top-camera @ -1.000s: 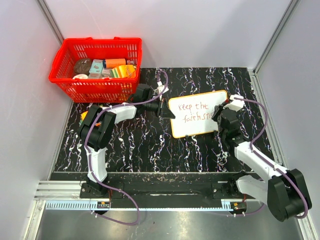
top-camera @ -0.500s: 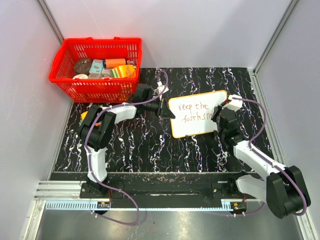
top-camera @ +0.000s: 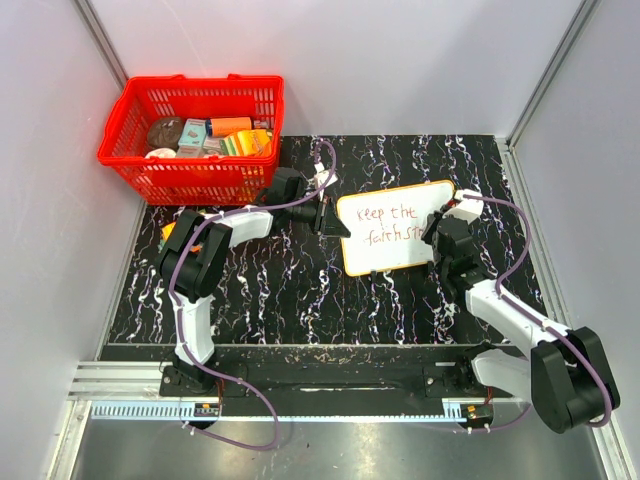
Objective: Write a sentence on the whiteboard
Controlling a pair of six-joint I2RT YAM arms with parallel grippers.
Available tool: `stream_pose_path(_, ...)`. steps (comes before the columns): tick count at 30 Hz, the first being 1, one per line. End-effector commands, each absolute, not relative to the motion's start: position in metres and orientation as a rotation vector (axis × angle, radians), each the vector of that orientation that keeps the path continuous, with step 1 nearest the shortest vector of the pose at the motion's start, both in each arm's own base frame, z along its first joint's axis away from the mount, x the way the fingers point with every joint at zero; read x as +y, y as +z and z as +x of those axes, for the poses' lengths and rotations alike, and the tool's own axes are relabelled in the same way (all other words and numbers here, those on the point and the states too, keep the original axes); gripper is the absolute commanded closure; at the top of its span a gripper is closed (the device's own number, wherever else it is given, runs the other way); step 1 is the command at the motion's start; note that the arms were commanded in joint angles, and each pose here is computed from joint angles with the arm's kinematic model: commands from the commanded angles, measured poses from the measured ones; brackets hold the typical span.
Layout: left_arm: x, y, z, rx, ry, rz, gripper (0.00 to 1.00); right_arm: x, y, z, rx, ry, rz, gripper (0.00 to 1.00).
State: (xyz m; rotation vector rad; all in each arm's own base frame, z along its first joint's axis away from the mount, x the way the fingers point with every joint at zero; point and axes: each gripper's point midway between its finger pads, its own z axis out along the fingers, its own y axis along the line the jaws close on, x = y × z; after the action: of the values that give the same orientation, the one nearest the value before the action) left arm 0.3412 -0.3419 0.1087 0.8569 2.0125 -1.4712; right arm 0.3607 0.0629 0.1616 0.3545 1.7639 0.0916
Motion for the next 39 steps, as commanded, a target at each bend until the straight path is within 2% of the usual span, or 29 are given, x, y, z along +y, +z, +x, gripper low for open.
stream_pose_path(1,-0.334,0.05,0.325,2.143,-1.354,0.928,1.0,0.063,0.181,0.368,1.695,0.123,0.373,1.0)
stream_pose_path(39,-0.334,0.049,0.325,2.147,-1.351,0.924,1.0,0.047,0.192,0.353,1.638,0.079,0.401,1.0)
